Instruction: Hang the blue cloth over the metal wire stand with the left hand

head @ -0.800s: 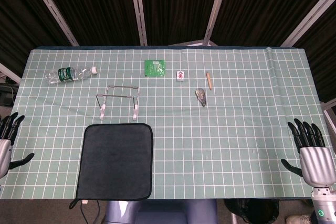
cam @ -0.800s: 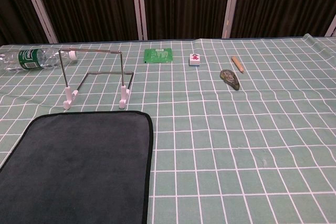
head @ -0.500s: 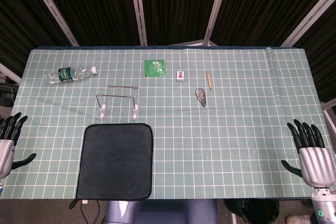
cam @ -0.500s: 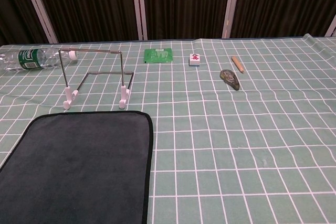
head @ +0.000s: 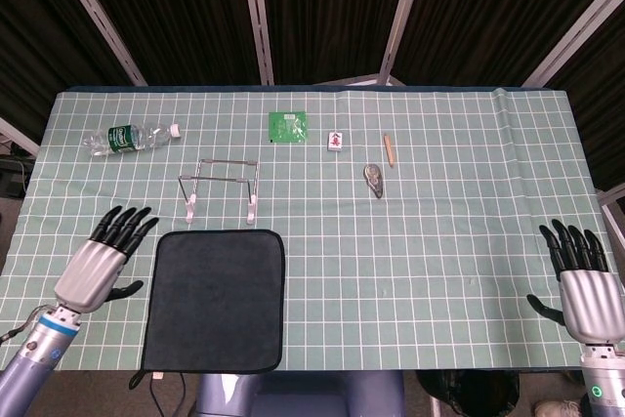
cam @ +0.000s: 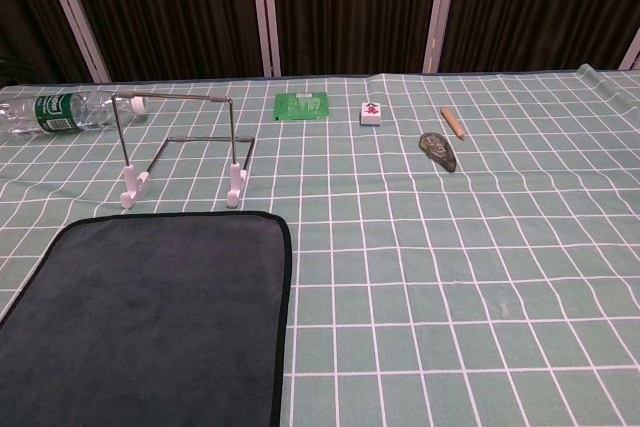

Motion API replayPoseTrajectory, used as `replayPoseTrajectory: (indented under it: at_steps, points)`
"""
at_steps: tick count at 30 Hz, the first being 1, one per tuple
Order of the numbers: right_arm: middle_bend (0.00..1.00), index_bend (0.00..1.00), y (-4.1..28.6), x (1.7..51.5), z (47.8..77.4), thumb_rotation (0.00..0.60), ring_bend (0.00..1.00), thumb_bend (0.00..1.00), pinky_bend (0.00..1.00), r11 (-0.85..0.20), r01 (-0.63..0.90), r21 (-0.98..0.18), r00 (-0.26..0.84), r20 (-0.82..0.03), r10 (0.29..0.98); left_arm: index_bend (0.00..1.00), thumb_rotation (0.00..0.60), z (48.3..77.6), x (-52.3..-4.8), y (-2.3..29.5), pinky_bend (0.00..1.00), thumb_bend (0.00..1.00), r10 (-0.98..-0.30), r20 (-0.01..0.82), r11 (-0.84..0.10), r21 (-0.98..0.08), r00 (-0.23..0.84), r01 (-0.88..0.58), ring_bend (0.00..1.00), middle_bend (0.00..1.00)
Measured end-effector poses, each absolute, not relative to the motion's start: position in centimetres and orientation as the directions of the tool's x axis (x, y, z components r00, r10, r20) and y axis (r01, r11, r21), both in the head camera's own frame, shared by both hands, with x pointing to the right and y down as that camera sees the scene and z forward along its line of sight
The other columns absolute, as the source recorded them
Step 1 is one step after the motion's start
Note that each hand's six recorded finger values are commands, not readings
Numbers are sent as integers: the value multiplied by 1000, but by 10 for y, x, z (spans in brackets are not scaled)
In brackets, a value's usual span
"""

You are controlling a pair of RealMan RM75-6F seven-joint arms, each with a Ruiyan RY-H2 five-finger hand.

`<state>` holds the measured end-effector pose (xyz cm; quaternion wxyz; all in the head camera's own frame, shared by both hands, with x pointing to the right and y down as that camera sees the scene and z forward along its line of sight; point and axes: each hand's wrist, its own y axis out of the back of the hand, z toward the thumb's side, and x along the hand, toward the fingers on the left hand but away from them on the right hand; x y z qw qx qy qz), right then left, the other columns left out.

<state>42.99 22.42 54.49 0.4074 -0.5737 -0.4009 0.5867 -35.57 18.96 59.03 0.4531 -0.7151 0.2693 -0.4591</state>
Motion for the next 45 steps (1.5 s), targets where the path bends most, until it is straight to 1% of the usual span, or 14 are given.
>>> replayPoseTrajectory:
  at_steps: [2, 4, 5, 6, 8, 10, 15, 21, 25, 33, 35, 39, 45]
  points:
    - [0, 0, 223, 431, 546, 600, 0, 0, 0, -348, -21, -937, -17, -348, 938, 2, 600, 595, -342, 188, 0, 12, -775, 419, -448, -892, 472, 57, 0, 0]
    - [0, 0, 222, 434, 548, 600, 0, 0, 0, -351, -26, -936, -26, -351, 936, 37, 600, 601, -323, 187, 0, 65, -738, 428, -452, -888, 521, 89, 0, 0]
    - [0, 0, 222, 435, 549, 600, 0, 0, 0, -353, -28, -935, -30, -352, 935, 70, 600, 604, -315, 187, 0, 105, -720, 431, -452, -886, 544, 103, 0, 0]
    - [0, 0, 222, 436, 550, 600, 0, 0, 0, -356, -30, -934, -35, -354, 934, 125, 600, 607, -303, 188, 0, 167, -692, 434, -452, -884, 577, 122, 0, 0]
    - [0, 0, 221, 439, 553, 600, 0, 0, 0, -361, -37, -932, -46, -359, 932, 192, 600, 614, -284, 189, 0, 246, -647, 437, -450, -880, 624, 150, 0, 0]
    - [0, 0, 220, 441, 555, 600, 0, 0, 0, -366, -44, -929, -59, -364, 930, 235, 600, 622, -263, 193, 0, 302, -591, 442, -452, -874, 675, 177, 0, 0]
    - [0, 0, 219, 449, 560, 600, 0, 0, 0, -378, -58, -924, -90, -372, 924, 305, 600, 649, -222, 204, 0, 325, -473, 458, -475, -852, 753, 220, 0, 0]
    - [0, 0, 218, 455, 563, 600, 0, 0, 0, -385, -68, -920, -117, -376, 919, 312, 600, 674, -200, 214, 0, 343, -386, 489, -476, -832, 782, 285, 0, 0]
    - [0, 0, 218, 457, 564, 600, 0, 0, 0, -389, -70, -919, -126, -379, 917, 311, 600, 684, -192, 218, 0, 345, -353, 504, -478, -821, 788, 312, 0, 0]
    - [0, 0, 218, 460, 568, 600, 0, 0, 0, -401, -75, -913, -134, -389, 911, 311, 600, 696, -176, 226, 0, 346, -336, 505, -507, -809, 795, 299, 0, 0]
    - [0, 0, 218, 460, 568, 600, 0, 0, 0, -403, -74, -912, -136, -391, 910, 312, 600, 699, -172, 227, 0, 366, -334, 501, -507, -810, 798, 296, 0, 0]
    - [0, 0, 218, 462, 567, 600, 0, 0, 0, -403, -70, -913, -140, -391, 910, 313, 600, 703, -164, 226, 0, 441, -333, 501, -503, -811, 799, 299, 0, 0]
    - [0, 0, 217, 465, 566, 600, 0, 0, 0, -404, -61, -913, -150, -392, 908, 323, 600, 705, -156, 227, 0, 450, -323, 504, -492, -812, 801, 312, 0, 0]
